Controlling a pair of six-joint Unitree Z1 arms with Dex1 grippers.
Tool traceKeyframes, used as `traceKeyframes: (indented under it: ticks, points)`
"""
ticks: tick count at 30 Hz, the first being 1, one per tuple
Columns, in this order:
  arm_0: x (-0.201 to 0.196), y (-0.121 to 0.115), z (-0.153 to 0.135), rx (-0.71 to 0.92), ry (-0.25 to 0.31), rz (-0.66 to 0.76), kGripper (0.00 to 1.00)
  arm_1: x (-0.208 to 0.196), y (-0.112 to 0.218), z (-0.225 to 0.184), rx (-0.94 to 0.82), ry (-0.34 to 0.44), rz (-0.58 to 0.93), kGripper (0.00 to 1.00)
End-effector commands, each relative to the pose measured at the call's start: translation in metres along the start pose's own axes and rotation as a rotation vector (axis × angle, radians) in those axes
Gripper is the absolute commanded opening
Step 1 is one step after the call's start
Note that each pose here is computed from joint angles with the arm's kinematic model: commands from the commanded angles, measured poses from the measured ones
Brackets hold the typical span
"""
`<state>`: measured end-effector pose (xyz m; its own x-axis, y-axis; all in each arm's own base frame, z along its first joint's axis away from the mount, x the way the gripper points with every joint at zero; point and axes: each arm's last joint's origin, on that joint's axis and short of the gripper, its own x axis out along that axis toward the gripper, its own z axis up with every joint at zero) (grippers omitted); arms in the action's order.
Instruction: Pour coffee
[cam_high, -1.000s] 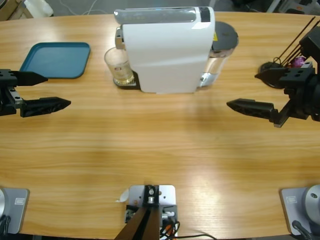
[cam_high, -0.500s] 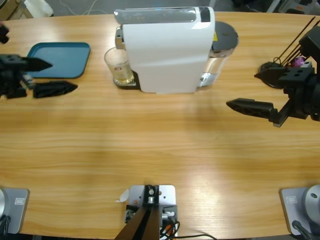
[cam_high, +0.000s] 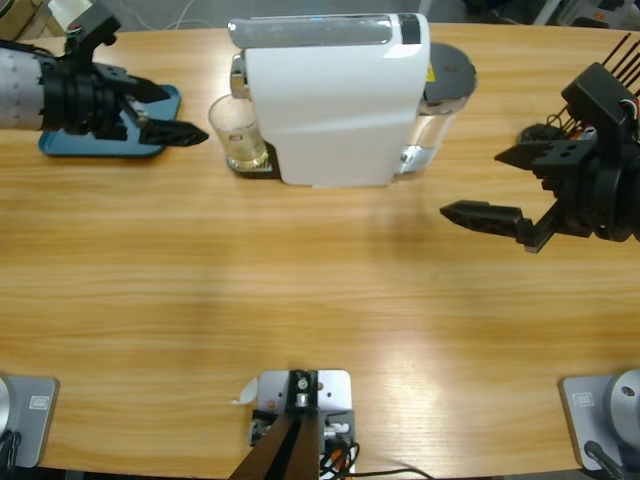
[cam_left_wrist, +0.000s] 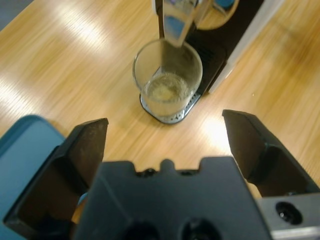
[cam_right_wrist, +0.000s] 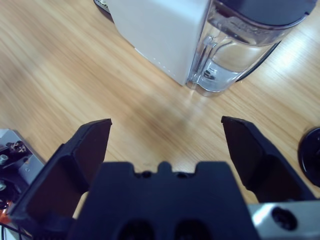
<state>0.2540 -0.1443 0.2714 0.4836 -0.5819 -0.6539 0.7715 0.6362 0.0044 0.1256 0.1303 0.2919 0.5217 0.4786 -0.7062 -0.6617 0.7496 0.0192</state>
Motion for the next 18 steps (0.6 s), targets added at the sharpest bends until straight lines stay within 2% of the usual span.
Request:
traceKeyframes:
  ticks: [1,18]
  points:
    - [0.045,0.018,0.001,0.004,0.057,-0.054,1.000,0.018,0.000,-0.007,-0.001,0.070,0.007,0.991]
    - [0.069,0.024,0.001,0.089,0.071,-0.115,0.989,0.029,0.001,-0.006,0.001,0.099,0.021,0.991]
